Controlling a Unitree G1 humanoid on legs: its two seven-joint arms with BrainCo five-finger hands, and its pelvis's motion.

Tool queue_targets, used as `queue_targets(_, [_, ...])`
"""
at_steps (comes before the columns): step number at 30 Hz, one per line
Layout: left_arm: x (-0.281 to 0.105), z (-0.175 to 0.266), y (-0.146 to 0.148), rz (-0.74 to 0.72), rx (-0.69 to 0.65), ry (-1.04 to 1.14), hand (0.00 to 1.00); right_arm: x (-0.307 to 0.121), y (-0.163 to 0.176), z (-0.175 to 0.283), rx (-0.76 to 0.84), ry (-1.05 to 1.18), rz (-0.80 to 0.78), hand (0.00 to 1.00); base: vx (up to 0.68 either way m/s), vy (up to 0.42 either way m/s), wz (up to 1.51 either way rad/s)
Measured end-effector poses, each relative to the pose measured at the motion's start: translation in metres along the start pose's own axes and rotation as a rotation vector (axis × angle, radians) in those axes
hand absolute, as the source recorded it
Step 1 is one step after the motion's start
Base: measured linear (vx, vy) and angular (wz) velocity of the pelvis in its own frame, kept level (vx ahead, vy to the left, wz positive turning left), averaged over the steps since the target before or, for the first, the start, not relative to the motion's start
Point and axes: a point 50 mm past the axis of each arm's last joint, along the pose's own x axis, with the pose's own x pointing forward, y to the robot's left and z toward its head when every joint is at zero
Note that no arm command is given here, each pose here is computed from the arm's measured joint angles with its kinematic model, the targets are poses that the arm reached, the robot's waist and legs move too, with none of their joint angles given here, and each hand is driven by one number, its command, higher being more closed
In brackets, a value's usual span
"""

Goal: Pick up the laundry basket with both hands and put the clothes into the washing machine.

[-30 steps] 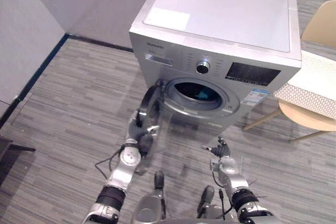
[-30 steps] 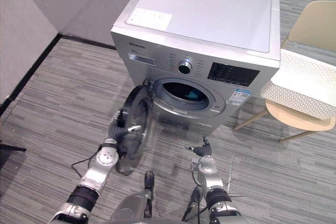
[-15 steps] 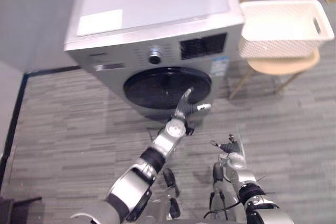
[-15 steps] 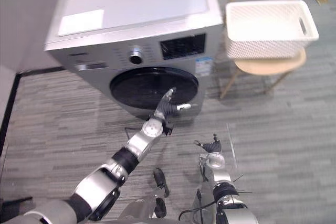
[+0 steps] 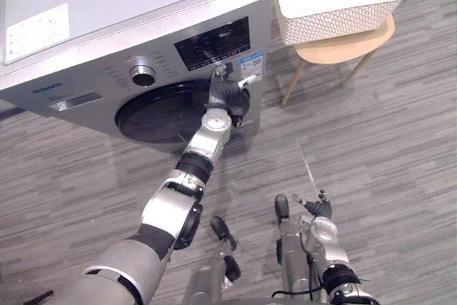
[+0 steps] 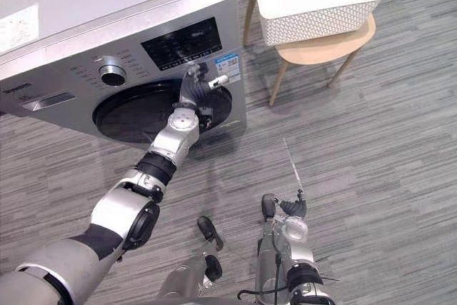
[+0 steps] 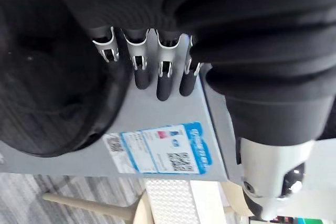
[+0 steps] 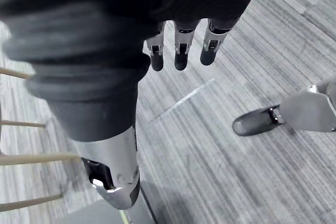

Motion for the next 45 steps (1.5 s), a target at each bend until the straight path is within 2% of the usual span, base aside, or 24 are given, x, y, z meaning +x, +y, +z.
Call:
queue_targets(3, [-0.037, -0.042, -0.003, -0.055, -0.03, 0.056, 0.0, 0.001, 0.005, 0.01, 0.008, -0.032, 0.029, 0.0, 0.09, 0.004, 0.5])
queue_targets(7, [-0.088, -0.095, 0.017, -0.077, -0.082, 0.174, 0.0, 0.004, 0.008, 0.02, -0.019, -0.066, 0.068, 0.0, 0.11, -0.011, 0.39])
queue_targets(11, [-0.128, -0.141, 0.037, -0.063, -0.135, 0.352, 0.0, 0.007, -0.004, -0.002, -0.111, 0.011, 0.061, 0.0, 0.11, 0.014, 0.53])
queue_targets(18, [-0.167, -0.205, 0.091, 0.217, -0.125, 0.656, 0.0, 0.004, -0.012, -0.026, -0.179, 0.1, 0.059, 0.0, -0.04, 0.061, 0.82])
queue_targets(21, [-0.199, -0.228, 0.112, 0.327, -0.093, 0.795, 0.0, 0.002, -0.029, -0.034, -0.225, 0.11, 0.034, 0.0, -0.04, 0.11, 0.87])
queue_targets(23, [-0.235, -0.242, 0.132, 0.414, -0.052, 0.9, 0.0, 0.001, -0.053, -0.036, -0.3, 0.077, 0.039, 0.0, 0.04, 0.131, 0.22])
queue_targets(26, [-0.273, -0.253, 0.145, 0.486, -0.04, 1.002, 0.0, -0.005, -0.08, -0.053, -0.326, 0.14, 0.016, 0.0, 0.11, 0.175, 0.36])
queue_targets(29, [-0.295, -0.257, 0.149, 0.524, -0.039, 1.054, 0.0, -0.012, -0.085, -0.066, -0.342, 0.186, 0.051, 0.0, 0.16, 0.157, 0.44])
queue_targets(34, [-0.283, -0.252, 0.154, 0.53, -0.034, 1.009, 0.0, -0.016, -0.06, -0.067, -0.338, 0.167, 0.14, 0.0, 0.25, 0.119, 1.0])
queue_targets(36, [-0.272, -0.248, 0.152, 0.534, -0.05, 0.968, 0.0, -0.014, -0.052, -0.054, -0.34, 0.097, 0.165, 0.0, 0.33, -0.005, 1.24])
queue_targets(41, [-0.245, -0.242, 0.138, 0.517, -0.099, 0.9, 0.0, -0.015, -0.049, -0.047, -0.359, 0.06, 0.171, 0.0, 0.33, -0.068, 1.44])
queue_targets(45, [-0.241, -0.24, 0.132, 0.492, -0.094, 0.876, 0.0, -0.019, -0.05, -0.055, -0.381, 0.082, 0.177, 0.0, 0.46, -0.257, 1.64])
